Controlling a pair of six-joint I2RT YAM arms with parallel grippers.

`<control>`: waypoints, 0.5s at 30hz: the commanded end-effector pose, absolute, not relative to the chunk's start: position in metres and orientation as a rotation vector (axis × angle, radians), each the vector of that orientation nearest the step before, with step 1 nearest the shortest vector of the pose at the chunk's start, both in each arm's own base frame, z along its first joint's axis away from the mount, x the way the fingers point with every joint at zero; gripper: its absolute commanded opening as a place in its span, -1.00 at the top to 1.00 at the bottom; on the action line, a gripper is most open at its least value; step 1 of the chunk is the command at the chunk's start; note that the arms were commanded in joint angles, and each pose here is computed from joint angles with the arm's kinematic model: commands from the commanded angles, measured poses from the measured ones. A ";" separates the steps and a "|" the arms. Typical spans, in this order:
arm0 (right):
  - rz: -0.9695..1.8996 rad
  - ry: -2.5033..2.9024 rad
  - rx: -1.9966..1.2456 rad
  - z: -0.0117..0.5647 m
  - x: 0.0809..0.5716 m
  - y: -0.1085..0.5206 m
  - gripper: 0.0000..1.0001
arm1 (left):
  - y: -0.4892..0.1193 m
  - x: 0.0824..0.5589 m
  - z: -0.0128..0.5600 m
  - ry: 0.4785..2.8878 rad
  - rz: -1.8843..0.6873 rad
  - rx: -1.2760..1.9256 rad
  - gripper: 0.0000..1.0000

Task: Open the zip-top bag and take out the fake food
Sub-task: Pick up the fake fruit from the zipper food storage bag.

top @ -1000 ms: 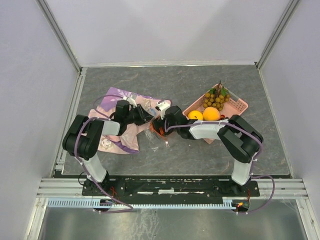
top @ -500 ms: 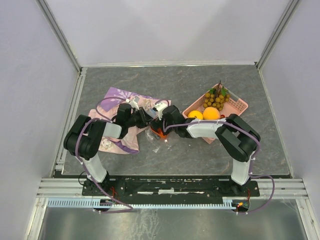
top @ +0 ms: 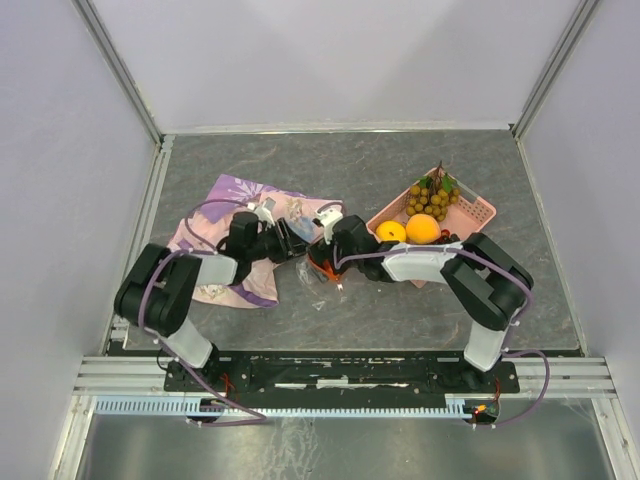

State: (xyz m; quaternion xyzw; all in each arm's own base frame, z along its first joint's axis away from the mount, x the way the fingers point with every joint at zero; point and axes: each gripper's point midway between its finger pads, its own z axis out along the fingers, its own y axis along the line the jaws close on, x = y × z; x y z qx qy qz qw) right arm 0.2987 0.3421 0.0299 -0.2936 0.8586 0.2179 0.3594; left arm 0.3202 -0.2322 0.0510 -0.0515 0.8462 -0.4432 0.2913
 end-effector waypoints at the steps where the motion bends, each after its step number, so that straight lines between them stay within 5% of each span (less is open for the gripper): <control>1: 0.599 2.091 -0.701 0.071 0.304 0.338 0.01 | -0.223 0.316 0.081 2.197 -1.136 -0.134 -0.12; 15: 0.772 2.002 -0.553 0.116 0.295 0.326 0.12 | -0.203 0.257 0.123 1.974 -1.205 -0.052 -0.73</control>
